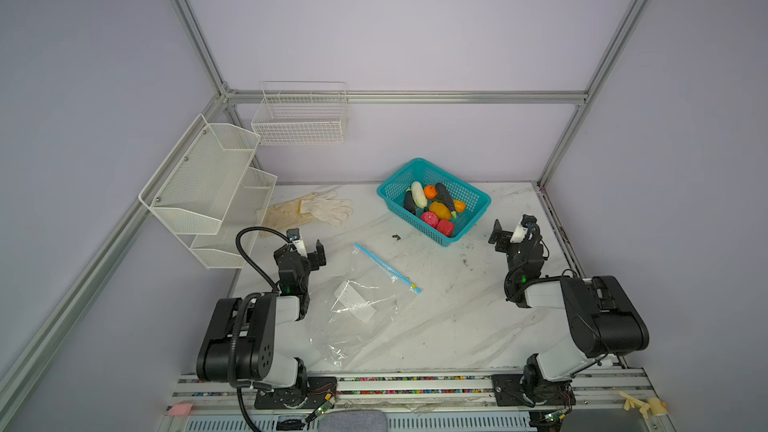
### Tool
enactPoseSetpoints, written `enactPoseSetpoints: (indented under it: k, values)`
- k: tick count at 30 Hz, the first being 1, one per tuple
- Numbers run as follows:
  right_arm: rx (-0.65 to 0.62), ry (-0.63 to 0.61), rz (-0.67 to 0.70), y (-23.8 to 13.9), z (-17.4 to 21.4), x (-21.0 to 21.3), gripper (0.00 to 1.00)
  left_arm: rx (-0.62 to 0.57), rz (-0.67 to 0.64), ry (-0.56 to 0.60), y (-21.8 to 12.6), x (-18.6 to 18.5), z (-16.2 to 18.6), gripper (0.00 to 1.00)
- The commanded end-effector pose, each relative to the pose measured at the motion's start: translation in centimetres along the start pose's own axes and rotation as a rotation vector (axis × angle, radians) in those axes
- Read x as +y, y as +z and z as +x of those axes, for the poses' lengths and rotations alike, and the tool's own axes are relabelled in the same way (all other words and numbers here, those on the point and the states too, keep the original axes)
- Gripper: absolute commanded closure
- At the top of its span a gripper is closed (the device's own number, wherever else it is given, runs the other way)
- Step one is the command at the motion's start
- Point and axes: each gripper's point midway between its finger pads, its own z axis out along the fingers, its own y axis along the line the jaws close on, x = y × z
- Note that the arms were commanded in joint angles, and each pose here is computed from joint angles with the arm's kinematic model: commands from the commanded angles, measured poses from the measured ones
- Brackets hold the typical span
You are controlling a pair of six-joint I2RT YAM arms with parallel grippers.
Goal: Place the food in the zip-top bag and seal the zipper
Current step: 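Move the left gripper over the bag while the right gripper reaches toward the basket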
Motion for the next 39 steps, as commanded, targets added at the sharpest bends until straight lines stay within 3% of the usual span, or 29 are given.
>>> enactPoseSetpoints:
  k: [1, 7, 11, 17, 26, 39]
  values:
    - [0.062, 0.123, 0.105, 0.2, -1.4, -1.1, 0.03, -0.030, -0.030, -0.016, -0.7, 0.5, -4.4, 0.00]
    - [0.177, 0.305, -0.040, -1.3, -3.4, 2.5, 0.03, 0.091, 0.183, -0.184, -3.1, -3.5, -8.8, 0.00]
    - [0.289, 0.264, -0.120, -3.6, -2.1, 6.6, 0.03, 0.203, 0.293, -0.212, -5.6, -7.4, -10.4, 0.00]
    - [0.436, 0.150, -0.207, -6.8, 2.0, 12.1, 0.03, 0.203, 0.468, -0.232, -10.3, -12.6, -11.9, 0.00]
    - [0.564, -0.078, -0.218, -7.8, 7.6, 15.8, 0.03, 0.394, 0.582, -0.317, -14.1, -16.5, -6.8, 0.00]
    - [0.565, -0.153, -0.132, -4.7, 9.5, 16.5, 0.03, 0.538, 0.600, -0.329, -13.9, -18.4, -1.4, 0.00]
